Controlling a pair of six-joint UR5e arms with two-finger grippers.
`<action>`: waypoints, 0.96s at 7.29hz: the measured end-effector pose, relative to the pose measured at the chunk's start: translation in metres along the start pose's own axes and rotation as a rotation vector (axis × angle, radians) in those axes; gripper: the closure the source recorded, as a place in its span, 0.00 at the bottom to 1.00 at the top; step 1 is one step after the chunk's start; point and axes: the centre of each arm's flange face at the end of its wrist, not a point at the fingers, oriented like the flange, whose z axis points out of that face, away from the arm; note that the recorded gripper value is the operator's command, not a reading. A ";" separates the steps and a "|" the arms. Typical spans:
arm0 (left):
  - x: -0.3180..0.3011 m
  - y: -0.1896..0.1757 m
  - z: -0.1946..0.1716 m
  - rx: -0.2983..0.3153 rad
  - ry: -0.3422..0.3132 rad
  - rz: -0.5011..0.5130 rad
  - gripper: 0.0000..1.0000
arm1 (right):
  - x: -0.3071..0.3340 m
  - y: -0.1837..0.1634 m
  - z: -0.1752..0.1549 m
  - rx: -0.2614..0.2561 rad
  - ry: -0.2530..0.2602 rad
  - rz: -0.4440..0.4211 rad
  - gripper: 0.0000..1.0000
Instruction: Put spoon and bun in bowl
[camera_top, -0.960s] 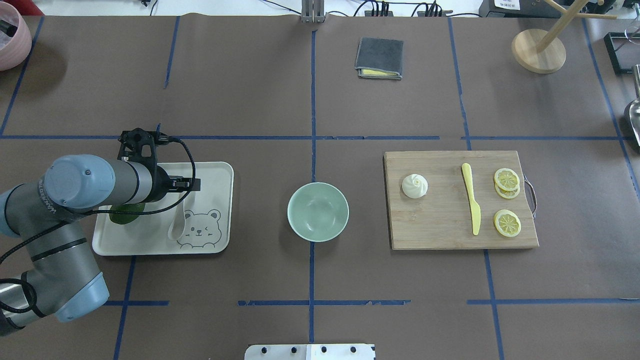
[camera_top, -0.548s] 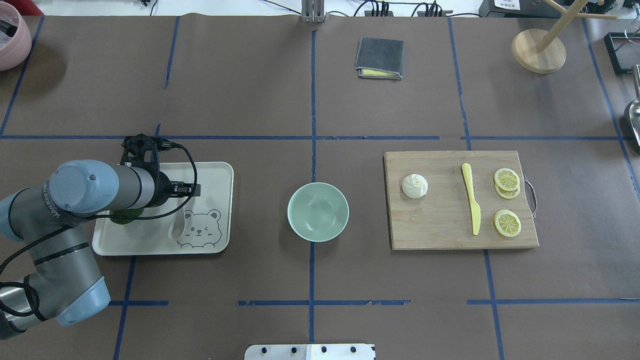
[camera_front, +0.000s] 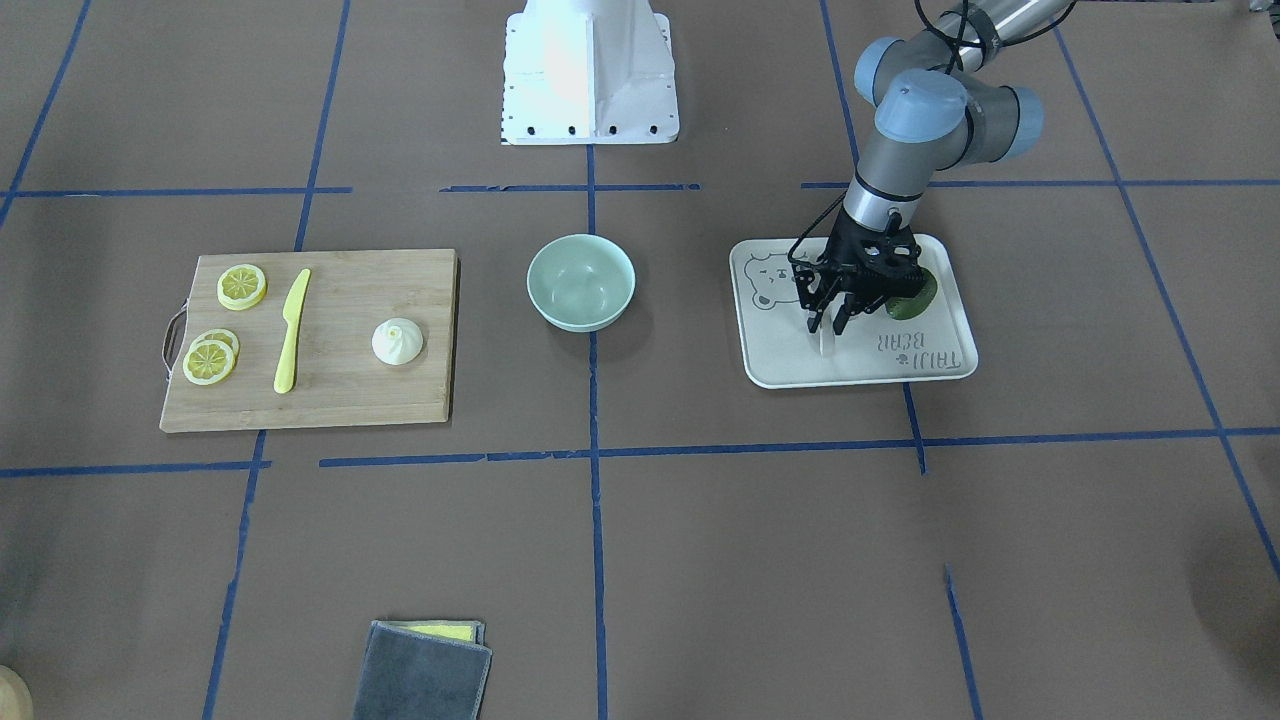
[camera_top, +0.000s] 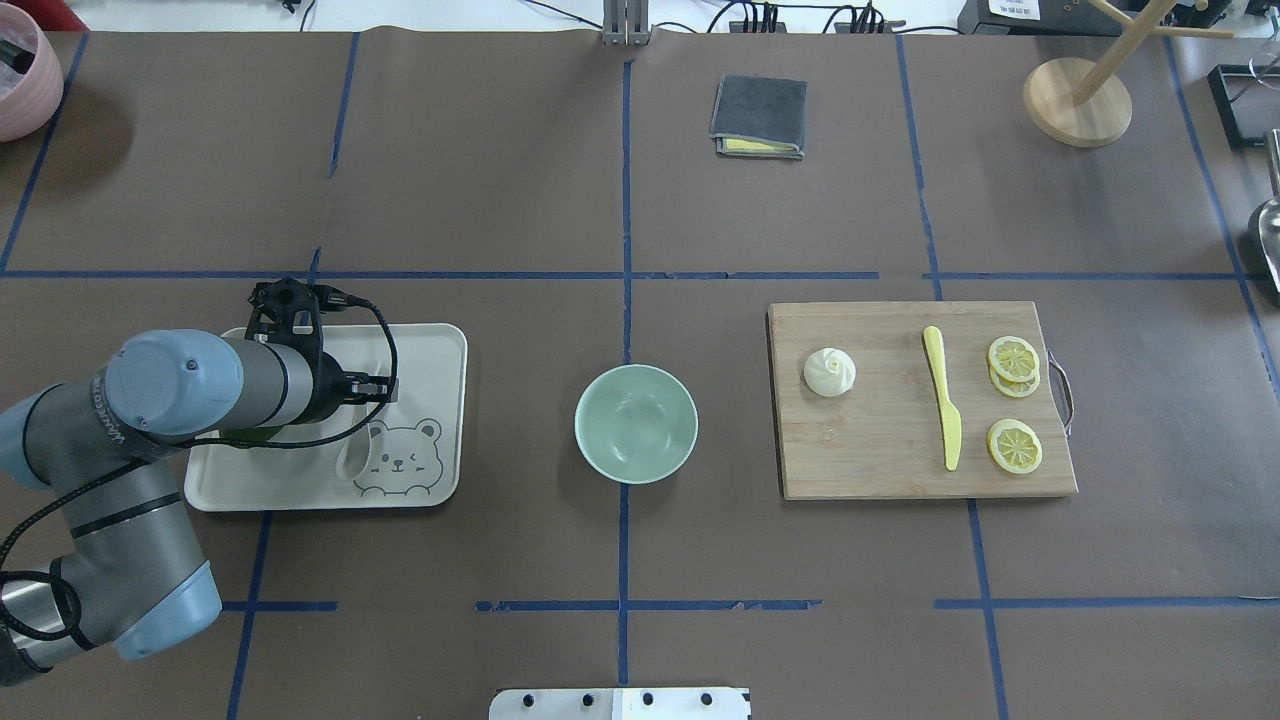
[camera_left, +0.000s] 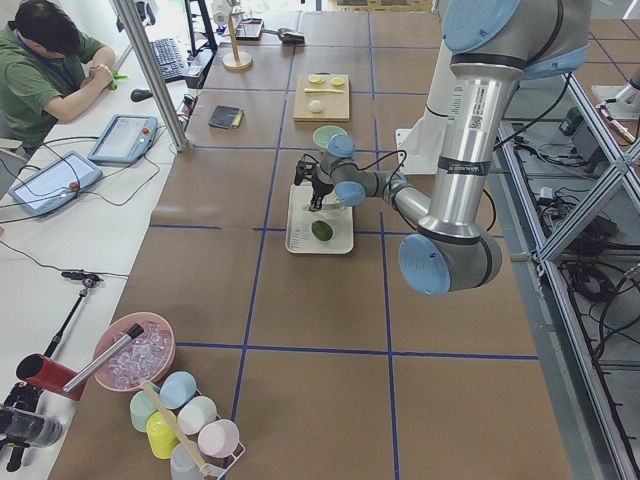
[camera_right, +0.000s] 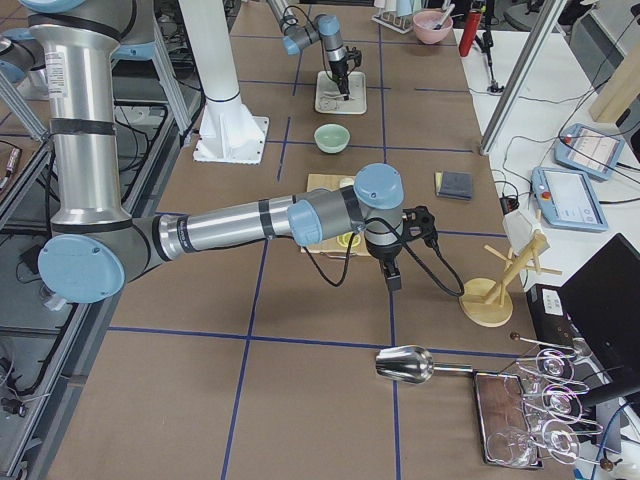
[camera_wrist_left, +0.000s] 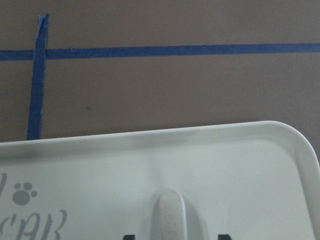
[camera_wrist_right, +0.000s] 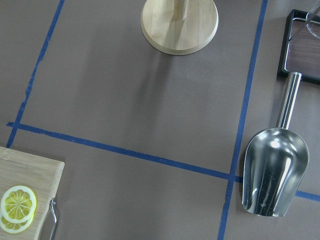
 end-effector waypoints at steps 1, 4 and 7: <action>0.000 0.000 -0.001 0.004 -0.001 -0.001 1.00 | 0.000 0.000 0.000 -0.001 0.000 0.001 0.00; 0.019 -0.008 -0.021 0.013 0.001 -0.005 1.00 | 0.000 0.001 0.000 -0.001 0.000 0.001 0.00; 0.118 -0.042 -0.052 -0.004 -0.050 -0.281 1.00 | 0.000 0.001 0.000 0.000 0.000 0.000 0.00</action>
